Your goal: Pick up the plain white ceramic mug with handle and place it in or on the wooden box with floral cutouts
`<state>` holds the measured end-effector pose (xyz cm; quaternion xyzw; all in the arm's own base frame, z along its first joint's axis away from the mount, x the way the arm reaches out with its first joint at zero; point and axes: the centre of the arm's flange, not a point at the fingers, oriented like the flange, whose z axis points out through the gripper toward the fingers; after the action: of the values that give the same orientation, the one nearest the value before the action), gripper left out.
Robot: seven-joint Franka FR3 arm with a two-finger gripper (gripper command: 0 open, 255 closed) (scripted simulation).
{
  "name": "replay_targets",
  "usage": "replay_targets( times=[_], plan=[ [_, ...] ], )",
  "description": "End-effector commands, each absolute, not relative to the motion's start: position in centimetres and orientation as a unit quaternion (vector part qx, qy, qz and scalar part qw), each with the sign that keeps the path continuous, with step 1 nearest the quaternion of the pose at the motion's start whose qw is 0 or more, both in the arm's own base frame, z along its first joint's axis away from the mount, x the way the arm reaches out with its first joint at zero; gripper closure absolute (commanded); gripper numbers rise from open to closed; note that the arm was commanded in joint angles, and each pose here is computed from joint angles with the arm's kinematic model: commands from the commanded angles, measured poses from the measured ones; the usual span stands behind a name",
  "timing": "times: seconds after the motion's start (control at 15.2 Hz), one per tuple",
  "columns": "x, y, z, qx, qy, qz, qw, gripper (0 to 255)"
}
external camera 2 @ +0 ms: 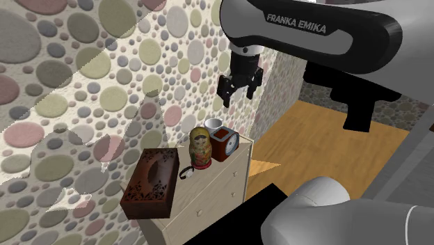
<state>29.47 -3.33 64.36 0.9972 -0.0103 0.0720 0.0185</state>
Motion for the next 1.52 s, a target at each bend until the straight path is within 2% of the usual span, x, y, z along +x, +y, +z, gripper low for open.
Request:
replay_targets(
  times=[0.0,1.45],
  plan=[
    [29.5,-3.3,64.4,0.997,-0.01,0.072,0.019,0],
    [50.7,-6.8,44.5,0.997,0.036,0.061,0.01,0]
  ],
)
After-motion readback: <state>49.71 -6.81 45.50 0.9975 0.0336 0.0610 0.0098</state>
